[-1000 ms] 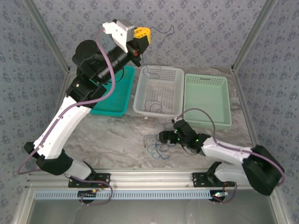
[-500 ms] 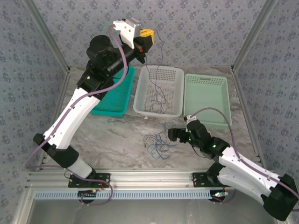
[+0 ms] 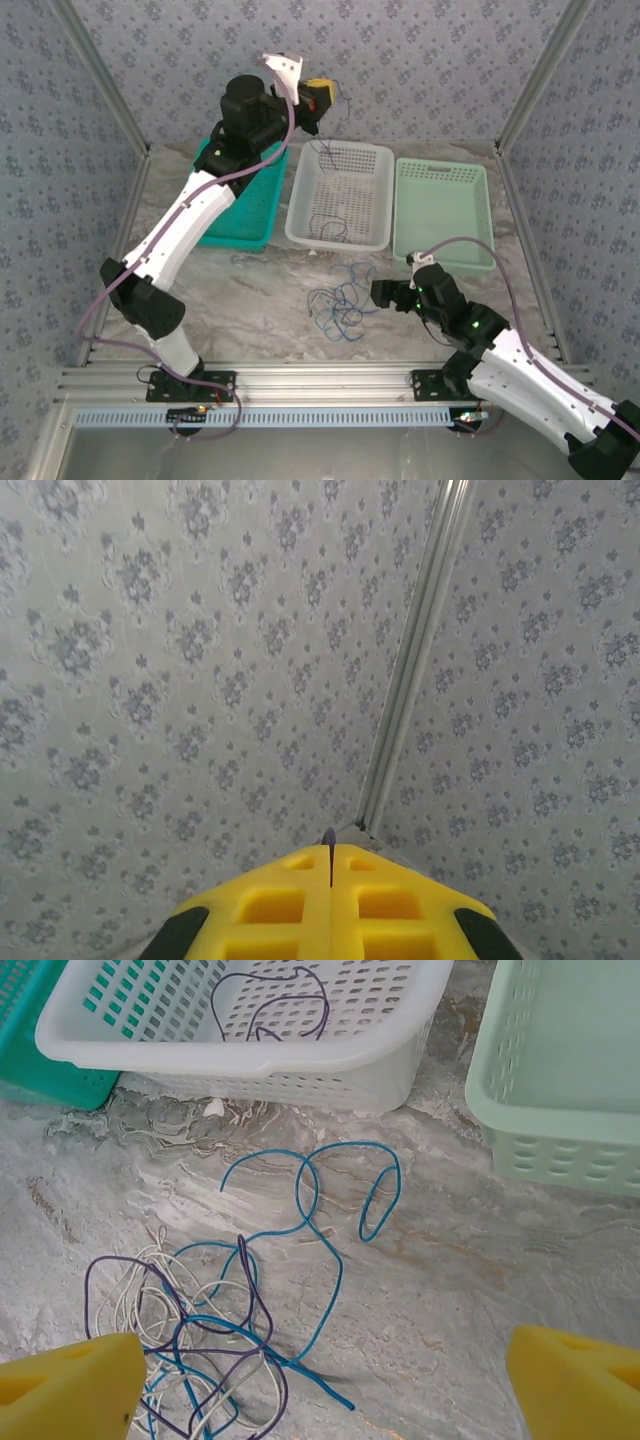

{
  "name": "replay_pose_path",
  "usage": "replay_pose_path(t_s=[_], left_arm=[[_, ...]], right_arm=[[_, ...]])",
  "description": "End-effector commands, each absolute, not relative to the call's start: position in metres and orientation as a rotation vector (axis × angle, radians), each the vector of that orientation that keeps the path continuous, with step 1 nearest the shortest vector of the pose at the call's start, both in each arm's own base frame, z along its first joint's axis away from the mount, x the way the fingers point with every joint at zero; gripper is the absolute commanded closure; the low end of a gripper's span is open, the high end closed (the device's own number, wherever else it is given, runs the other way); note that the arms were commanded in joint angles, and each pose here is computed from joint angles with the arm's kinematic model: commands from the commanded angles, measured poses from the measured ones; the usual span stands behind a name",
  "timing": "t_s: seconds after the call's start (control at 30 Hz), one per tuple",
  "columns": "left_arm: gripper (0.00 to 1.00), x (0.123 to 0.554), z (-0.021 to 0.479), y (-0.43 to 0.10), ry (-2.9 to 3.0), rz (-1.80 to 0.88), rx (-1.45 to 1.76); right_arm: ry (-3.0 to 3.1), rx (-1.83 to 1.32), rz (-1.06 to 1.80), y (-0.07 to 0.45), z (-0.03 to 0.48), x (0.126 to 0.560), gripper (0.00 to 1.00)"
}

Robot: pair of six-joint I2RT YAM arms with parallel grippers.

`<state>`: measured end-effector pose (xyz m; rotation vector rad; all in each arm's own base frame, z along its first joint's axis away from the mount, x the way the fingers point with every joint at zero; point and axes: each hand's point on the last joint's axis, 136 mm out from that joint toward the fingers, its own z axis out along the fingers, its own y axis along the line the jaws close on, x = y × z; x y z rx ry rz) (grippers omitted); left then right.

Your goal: Untangle the cables

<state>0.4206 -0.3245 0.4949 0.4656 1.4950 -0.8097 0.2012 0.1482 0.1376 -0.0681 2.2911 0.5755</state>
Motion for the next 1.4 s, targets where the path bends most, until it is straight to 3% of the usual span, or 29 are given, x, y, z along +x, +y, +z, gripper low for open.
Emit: replay_pose_path(t_s=[0.0,0.37,0.47,0.57,0.67,0.87,1.07,1.37], left_arm=[[1.00,0.433,0.477,-0.329,1.523,-0.877,0.441],[1.00,0.448,0.387,-0.344,1.697,-0.953,0.406],[0.93,0.449,0.367,-0.345,1.751,-0.950,0.397],[0.74,0.450,0.348,-0.344,1.806,-0.939,0.384],[0.38,0.448,0.334,-0.339,1.854,-0.917,0.367],[0.01,0.432,0.325,-0.322,1.893,-0.837,0.362],[0.01,0.401,0.324,-0.303,1.869,-0.783,0.378],[0.01,0.341,0.280,-0.294,1.926,-0.687,0.454]], right_arm=[[2.329,-0.033,0.545,0.142,0.127,0.199,0.09],[2.395,-0.014,0.562,0.147,0.117,0.200,0.15],[2.396,-0.015,0.564,0.148,0.118,0.200,0.15],[2.403,-0.018,0.569,0.149,0.117,0.200,0.14],[2.423,-0.026,0.553,0.148,0.114,0.199,0.14],[2.435,-0.089,0.564,0.157,0.115,0.202,0.18],[2.453,-0.169,0.616,0.176,0.115,0.204,0.22],[2.534,-0.178,0.659,0.205,0.096,0.202,0.26]])
